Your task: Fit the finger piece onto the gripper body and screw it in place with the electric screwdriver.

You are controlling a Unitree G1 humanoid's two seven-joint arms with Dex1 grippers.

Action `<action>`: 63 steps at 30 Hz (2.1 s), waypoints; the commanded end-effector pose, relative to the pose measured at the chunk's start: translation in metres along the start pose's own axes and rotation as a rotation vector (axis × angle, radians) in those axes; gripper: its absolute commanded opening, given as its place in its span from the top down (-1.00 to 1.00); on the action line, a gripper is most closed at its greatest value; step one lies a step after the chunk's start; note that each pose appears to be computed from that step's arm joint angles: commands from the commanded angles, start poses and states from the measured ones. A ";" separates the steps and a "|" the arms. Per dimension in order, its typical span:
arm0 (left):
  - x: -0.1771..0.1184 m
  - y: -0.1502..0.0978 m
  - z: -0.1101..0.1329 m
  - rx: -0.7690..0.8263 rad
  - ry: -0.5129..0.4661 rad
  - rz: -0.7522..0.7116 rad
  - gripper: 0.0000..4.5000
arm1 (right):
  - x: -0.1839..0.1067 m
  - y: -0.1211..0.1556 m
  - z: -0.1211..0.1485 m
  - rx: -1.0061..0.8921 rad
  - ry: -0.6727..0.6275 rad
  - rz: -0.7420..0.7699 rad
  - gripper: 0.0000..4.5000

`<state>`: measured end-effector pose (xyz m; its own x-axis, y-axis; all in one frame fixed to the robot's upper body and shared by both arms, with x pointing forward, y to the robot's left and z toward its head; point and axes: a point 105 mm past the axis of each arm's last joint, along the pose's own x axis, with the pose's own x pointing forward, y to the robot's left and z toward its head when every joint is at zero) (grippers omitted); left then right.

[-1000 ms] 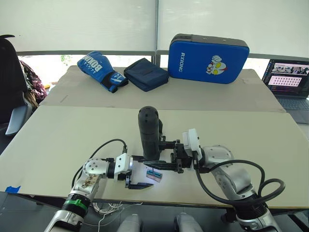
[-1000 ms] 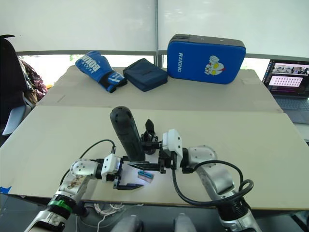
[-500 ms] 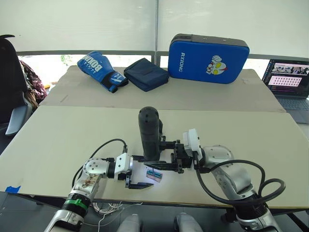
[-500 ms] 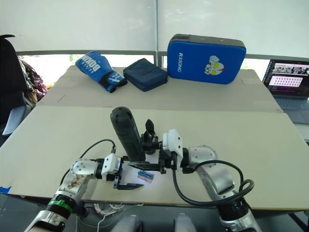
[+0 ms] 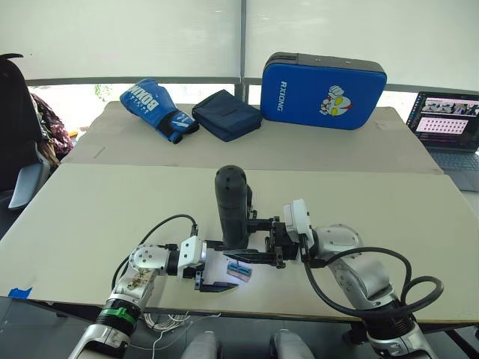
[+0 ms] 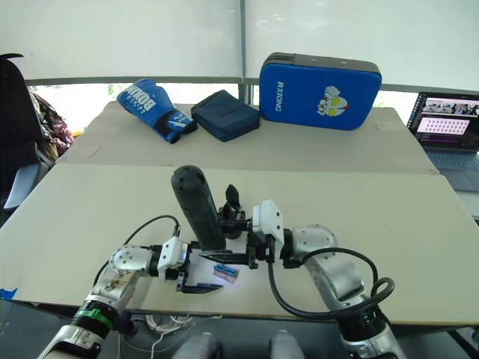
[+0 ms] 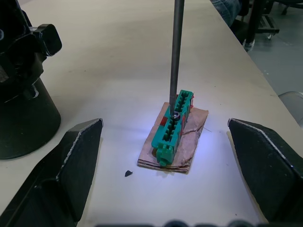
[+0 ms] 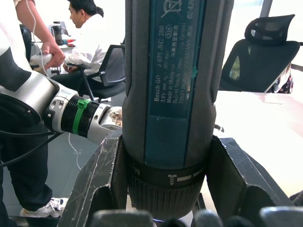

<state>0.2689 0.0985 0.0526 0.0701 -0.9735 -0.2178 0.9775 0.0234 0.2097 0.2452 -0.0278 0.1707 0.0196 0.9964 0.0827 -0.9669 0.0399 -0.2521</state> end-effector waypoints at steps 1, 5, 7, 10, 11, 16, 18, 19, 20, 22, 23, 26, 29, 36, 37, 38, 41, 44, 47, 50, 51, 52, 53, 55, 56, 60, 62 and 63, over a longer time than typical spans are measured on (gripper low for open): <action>0.009 -0.016 -0.022 -0.088 0.064 -0.040 -0.99 | 0.002 -0.001 0.021 -0.048 -0.065 0.020 0.15; 0.009 -0.015 -0.022 -0.088 0.064 -0.038 -0.99 | 0.001 -0.001 0.021 -0.048 -0.067 0.021 0.15; 0.009 -0.015 -0.022 -0.089 0.064 -0.038 -0.99 | 0.001 -0.001 0.021 -0.048 -0.066 0.021 0.15; 0.010 -0.016 -0.021 -0.089 0.062 -0.039 -0.99 | 0.000 -0.001 0.021 -0.048 -0.063 0.023 0.15; 0.010 -0.016 -0.021 -0.088 0.062 -0.039 -0.99 | 0.000 -0.001 0.021 -0.049 -0.062 0.024 0.15; 0.010 -0.015 -0.021 -0.089 0.063 -0.036 -0.99 | 0.000 -0.001 0.020 -0.047 -0.060 0.024 0.15; 0.010 -0.015 -0.020 -0.088 0.063 -0.037 -0.99 | 0.000 -0.001 0.020 -0.048 -0.060 0.023 0.15; 0.010 -0.015 -0.020 -0.088 0.063 -0.037 -0.99 | 0.000 -0.001 0.020 -0.048 -0.060 0.022 0.15; 0.010 -0.015 -0.020 -0.088 0.063 -0.037 -0.99 | 0.000 -0.001 0.020 -0.048 -0.059 0.022 0.15; 0.010 -0.015 -0.020 -0.087 0.063 -0.037 -0.99 | 0.000 -0.002 0.019 -0.048 -0.056 0.020 0.15; 0.010 -0.015 -0.020 -0.087 0.063 -0.037 -0.99 | 0.000 -0.002 0.019 -0.048 -0.055 0.020 0.15; 0.010 -0.015 -0.020 -0.086 0.063 -0.038 -0.99 | 0.002 -0.003 0.017 -0.044 -0.047 0.015 0.15; 0.010 -0.015 -0.019 -0.084 0.061 -0.040 -0.99 | 0.003 -0.004 0.010 -0.027 -0.024 0.005 0.15; 0.011 -0.014 -0.019 -0.084 0.059 -0.042 -0.99 | 0.002 -0.005 0.000 0.002 0.009 -0.021 0.15; 0.011 -0.014 -0.019 -0.084 0.059 -0.041 -0.99 | 0.002 -0.005 0.000 0.004 0.008 -0.021 0.15; 0.011 -0.014 -0.019 -0.084 0.059 -0.041 -0.99 | 0.002 -0.005 0.001 0.007 0.004 -0.019 0.15; 0.011 -0.014 -0.019 -0.084 0.058 -0.038 -0.99 | 0.001 -0.003 0.003 0.014 -0.006 -0.007 0.15; 0.011 -0.013 -0.019 -0.083 0.055 -0.035 -0.99 | 0.001 -0.003 0.008 -0.012 -0.031 0.000 0.15; 0.010 -0.012 -0.018 -0.080 0.049 -0.030 -0.99 | 0.002 -0.003 0.015 -0.016 -0.047 0.006 0.15; 0.008 -0.012 -0.017 -0.078 0.039 -0.024 -0.99 | 0.002 -0.002 0.018 -0.030 -0.053 0.012 0.15; 0.008 -0.011 -0.016 -0.078 0.031 -0.019 -0.99 | 0.002 -0.002 0.019 -0.034 -0.056 0.013 0.15; 0.007 -0.010 -0.014 -0.077 0.020 -0.013 -0.99 | 0.002 -0.002 0.021 -0.038 -0.060 0.013 0.15; 0.006 -0.009 -0.011 -0.075 0.007 -0.008 -0.99 | 0.001 -0.003 0.023 -0.042 -0.065 0.015 0.15; 0.003 -0.008 -0.007 -0.071 -0.018 0.000 -0.99 | 0.000 -0.004 0.029 -0.049 -0.076 0.015 0.15; 0.002 -0.008 -0.004 -0.066 -0.031 0.001 -0.99 | 0.000 -0.004 0.033 -0.053 -0.083 0.015 0.15; -0.006 -0.005 0.006 -0.049 -0.082 0.013 -0.99 | -0.001 -0.007 0.047 -0.068 -0.110 0.010 0.15; -0.013 -0.006 0.012 -0.033 -0.102 0.007 -0.99 | -0.003 -0.008 0.054 -0.076 -0.120 0.006 0.15; -0.017 -0.007 0.014 -0.025 -0.108 0.002 -0.99 | -0.004 -0.008 0.058 -0.080 -0.124 0.003 0.15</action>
<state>0.2627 0.1067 0.0626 0.0710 -0.9893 -0.1277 0.9831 0.0477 0.1768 0.2460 -0.0336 0.2075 0.0073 0.9888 0.1493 -0.9594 0.0491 -0.2777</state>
